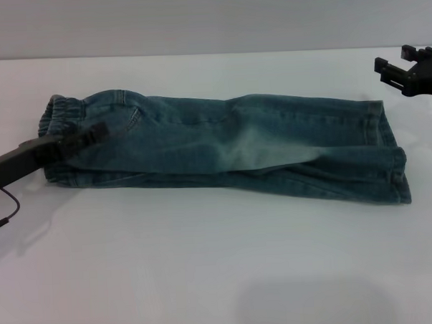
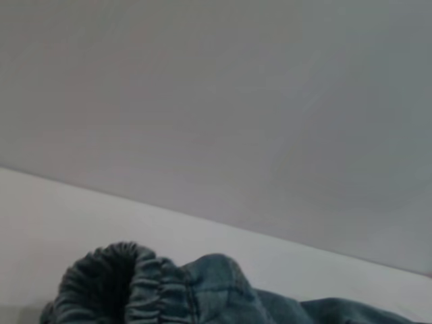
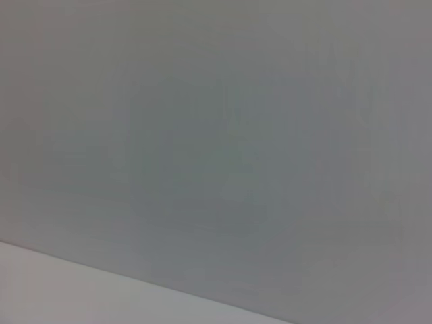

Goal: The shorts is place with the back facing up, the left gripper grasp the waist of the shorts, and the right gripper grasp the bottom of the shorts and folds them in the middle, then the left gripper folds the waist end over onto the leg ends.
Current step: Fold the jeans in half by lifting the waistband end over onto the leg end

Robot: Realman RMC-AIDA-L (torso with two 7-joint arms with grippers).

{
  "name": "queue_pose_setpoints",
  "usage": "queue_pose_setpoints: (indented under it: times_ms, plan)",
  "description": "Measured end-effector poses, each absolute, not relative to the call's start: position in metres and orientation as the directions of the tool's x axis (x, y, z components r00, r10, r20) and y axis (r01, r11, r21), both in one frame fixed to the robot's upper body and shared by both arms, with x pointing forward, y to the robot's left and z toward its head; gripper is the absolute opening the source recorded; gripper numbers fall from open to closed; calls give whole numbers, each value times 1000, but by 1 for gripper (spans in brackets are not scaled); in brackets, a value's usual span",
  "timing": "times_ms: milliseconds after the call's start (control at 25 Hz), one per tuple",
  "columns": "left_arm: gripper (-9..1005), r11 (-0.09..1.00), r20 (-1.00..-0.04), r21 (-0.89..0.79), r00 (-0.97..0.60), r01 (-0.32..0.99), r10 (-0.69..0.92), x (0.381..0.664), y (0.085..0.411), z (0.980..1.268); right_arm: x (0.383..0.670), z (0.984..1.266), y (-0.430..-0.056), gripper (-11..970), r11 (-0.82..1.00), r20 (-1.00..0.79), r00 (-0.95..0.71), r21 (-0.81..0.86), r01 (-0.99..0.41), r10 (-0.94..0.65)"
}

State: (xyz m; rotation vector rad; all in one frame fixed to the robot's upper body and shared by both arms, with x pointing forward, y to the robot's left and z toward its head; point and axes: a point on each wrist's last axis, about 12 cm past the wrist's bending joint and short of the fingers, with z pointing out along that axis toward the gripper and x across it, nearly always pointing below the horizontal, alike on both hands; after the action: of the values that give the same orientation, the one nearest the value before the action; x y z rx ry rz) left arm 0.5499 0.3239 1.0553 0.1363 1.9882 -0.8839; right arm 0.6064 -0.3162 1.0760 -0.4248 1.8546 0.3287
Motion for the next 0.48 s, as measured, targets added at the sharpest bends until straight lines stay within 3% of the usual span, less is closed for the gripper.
queue_pose_setpoints:
  times_ms: [480]
  plan:
    - [861,780,-808,-466,-560,417,-183,571,306,1050,600,1078,-315,567,870,-956,-269,32,-493,-117]
